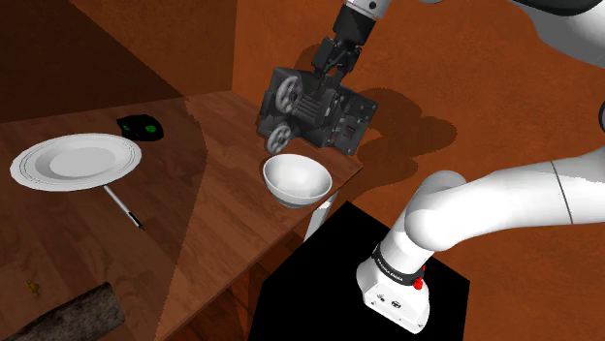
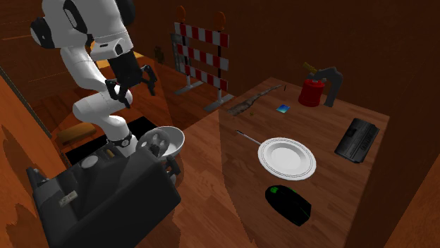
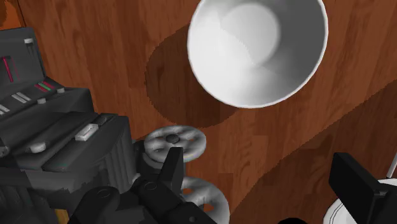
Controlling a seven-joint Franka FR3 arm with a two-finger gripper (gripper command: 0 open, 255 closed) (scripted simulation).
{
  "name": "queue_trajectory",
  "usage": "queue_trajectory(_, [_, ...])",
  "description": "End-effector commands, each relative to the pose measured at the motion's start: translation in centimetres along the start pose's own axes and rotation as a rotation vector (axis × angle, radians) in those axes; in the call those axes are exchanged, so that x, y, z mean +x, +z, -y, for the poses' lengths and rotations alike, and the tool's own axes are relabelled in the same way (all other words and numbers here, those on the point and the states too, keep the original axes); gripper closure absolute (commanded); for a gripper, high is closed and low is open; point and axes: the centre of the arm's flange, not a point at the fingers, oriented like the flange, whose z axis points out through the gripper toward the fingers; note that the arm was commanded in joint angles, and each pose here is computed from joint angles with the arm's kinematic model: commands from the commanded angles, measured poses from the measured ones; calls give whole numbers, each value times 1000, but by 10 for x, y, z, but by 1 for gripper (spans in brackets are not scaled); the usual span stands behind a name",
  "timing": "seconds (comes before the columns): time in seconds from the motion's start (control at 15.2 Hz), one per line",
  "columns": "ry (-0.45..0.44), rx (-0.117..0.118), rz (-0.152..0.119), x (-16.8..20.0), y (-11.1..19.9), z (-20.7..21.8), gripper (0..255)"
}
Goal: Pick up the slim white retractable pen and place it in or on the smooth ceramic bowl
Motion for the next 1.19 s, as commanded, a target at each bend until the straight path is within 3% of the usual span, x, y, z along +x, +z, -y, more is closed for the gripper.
queue_trajectory(0.0, [0,0,0,0,0,0,0])
queue_trajectory(1.12, [7,88,39,95,145,133,0])
